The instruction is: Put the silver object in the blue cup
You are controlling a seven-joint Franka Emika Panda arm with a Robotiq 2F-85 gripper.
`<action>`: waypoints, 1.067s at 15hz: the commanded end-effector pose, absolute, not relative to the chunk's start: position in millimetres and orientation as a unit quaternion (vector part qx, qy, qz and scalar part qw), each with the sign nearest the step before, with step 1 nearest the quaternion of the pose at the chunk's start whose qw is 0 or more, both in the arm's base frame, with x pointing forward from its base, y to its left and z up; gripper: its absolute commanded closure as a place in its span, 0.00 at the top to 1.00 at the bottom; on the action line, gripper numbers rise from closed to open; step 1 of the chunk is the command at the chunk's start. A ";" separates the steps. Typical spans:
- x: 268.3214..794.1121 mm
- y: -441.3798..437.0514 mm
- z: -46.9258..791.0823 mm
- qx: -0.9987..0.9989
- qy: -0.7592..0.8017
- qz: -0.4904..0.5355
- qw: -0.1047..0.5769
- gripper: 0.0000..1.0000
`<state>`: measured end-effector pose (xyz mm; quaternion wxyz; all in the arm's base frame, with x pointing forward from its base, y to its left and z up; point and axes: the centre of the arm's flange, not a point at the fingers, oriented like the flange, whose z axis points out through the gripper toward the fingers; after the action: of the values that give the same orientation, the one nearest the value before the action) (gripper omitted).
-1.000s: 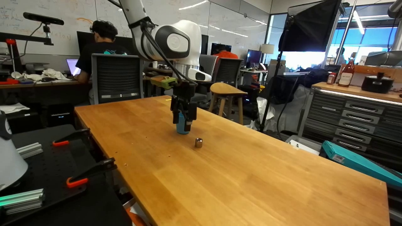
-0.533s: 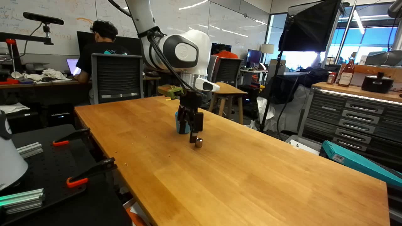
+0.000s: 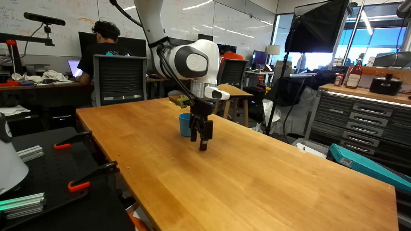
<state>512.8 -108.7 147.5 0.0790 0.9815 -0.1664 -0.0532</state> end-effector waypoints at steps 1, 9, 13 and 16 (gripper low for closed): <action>537.8 -113.1 133.5 0.978 -0.184 -0.036 0.094 1.00; 545.0 -107.8 134.6 0.978 -0.185 -0.031 0.094 0.42; 541.1 -107.6 137.1 0.978 -0.185 -0.040 0.091 0.11; 542.2 -105.6 148.2 0.978 -0.184 -0.043 0.082 0.09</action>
<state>538.1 -105.8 135.7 0.0864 0.9794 -0.1784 -0.0383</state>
